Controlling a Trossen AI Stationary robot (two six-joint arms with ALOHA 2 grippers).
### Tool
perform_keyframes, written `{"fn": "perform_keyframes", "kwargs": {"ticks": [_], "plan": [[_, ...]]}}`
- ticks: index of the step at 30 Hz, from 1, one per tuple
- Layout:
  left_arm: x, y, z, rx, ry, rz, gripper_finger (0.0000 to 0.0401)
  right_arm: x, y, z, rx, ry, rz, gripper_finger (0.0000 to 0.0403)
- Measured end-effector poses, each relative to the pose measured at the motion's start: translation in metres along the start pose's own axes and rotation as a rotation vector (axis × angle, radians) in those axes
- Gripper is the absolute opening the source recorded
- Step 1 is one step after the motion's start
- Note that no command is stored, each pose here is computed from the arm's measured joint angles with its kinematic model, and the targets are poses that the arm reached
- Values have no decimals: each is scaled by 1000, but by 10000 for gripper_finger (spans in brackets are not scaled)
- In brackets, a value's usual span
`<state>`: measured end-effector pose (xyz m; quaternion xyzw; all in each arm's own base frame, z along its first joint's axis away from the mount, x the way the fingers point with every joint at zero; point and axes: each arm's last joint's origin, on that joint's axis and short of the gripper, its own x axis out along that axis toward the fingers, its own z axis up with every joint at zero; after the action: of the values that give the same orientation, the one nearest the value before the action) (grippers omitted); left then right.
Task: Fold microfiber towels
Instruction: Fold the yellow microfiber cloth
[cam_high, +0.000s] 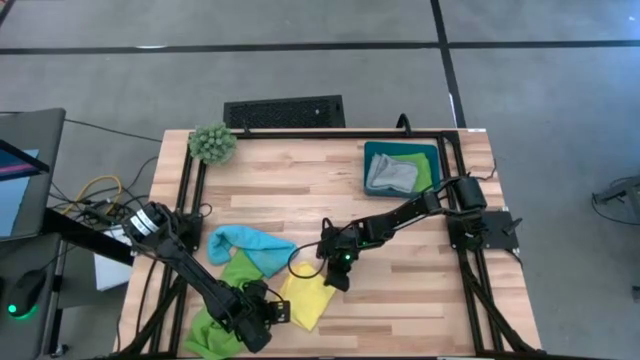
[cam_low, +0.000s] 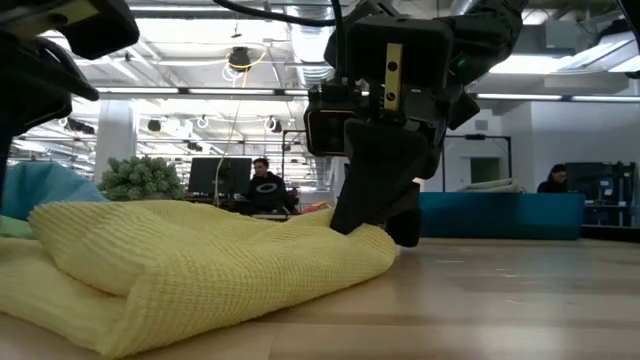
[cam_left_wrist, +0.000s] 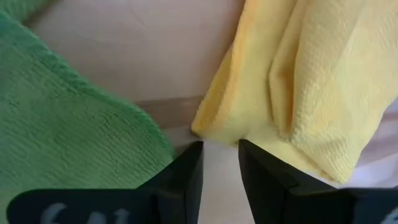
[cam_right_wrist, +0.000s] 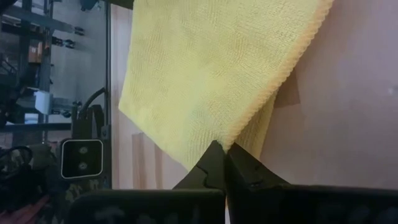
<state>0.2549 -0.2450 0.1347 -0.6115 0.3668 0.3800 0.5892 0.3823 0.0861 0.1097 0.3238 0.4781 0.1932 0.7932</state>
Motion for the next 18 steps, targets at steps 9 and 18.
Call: {"fn": "perform_keyframes", "kwargs": {"ticks": [9, 18], "plan": [[5, -6, 14, -23, -86, -32, 98, 0, 0, 1, 0, -4, 1, 13], [8, -8, 21, -14, -167, -69, 98, 0, 0, 1, 6, -4, 1, 15]]}}
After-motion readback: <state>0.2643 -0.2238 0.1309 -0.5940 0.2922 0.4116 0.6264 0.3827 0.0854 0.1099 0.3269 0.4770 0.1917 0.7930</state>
